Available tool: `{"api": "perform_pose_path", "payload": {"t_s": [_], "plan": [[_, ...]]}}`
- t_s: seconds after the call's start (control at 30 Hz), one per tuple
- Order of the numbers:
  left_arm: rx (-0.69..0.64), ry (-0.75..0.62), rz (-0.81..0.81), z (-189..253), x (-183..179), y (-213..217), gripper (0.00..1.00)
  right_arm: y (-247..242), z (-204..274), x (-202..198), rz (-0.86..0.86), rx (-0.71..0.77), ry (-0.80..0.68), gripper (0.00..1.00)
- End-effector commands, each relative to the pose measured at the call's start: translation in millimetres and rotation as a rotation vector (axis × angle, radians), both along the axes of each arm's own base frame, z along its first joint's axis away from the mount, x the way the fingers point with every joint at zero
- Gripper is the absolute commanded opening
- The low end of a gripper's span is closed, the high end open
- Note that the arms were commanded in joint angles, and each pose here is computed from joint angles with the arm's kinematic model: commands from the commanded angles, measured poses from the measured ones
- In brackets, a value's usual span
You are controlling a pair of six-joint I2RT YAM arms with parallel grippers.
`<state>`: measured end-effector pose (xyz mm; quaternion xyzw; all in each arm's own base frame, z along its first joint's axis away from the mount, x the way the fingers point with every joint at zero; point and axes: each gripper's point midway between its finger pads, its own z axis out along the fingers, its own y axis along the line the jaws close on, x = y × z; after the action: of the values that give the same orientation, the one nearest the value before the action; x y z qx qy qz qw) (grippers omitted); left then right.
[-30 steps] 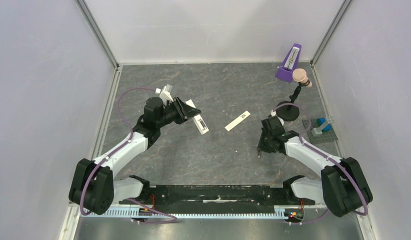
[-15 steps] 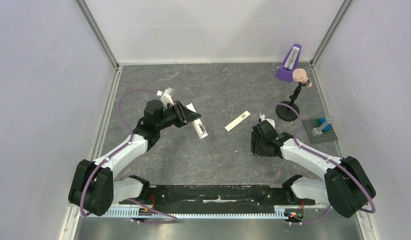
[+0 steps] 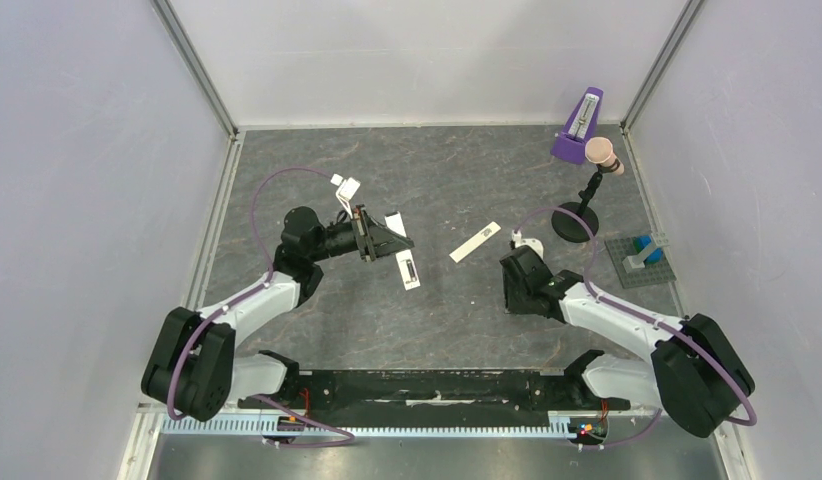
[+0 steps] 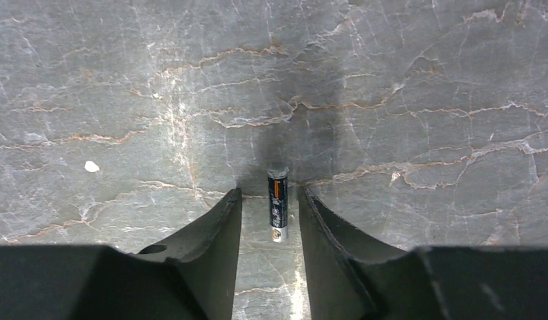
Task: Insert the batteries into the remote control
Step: Adjust the battery at the center of the board.
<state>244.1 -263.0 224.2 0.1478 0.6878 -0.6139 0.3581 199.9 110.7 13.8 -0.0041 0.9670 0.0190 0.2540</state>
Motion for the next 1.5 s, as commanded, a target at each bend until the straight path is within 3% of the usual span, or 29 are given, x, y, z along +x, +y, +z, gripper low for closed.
{"api": "perform_pose_path", "payload": {"t_s": [0.0, 0.17, 0.4, 0.87, 1.03, 1.17, 1.33, 1.47], "plan": [[-0.026, -0.138, -0.052, 17, -7, -1, 0.02, -13, -21, -14, 0.01, -0.063, 0.056, 0.34], [0.017, -0.119, 0.016, 11, 1, 3, 0.02, -8, -18, -7, -0.011, -0.051, 0.052, 0.19], [0.089, -0.096, 0.193, 3, 20, 18, 0.02, 17, 2, 18, -0.312, 0.074, 0.062, 0.0], [0.138, -0.113, 0.447, 6, 39, 49, 0.02, 39, 29, 47, -1.046, 0.324, 0.084, 0.0], [0.141, -0.12, 0.455, 8, 39, 51, 0.02, 27, 33, 63, -1.173, 0.26, 0.008, 0.05], [0.146, -0.122, 0.457, 8, 39, 51, 0.02, 23, 29, 68, -1.194, 0.231, -0.018, 0.14], [0.162, -0.124, 0.461, 6, 38, 53, 0.02, 20, 26, 70, -1.196, 0.223, -0.037, 0.17], [0.172, -0.126, 0.459, 5, 37, 54, 0.02, 25, 30, 76, -1.151, 0.238, -0.053, 0.37]]}}
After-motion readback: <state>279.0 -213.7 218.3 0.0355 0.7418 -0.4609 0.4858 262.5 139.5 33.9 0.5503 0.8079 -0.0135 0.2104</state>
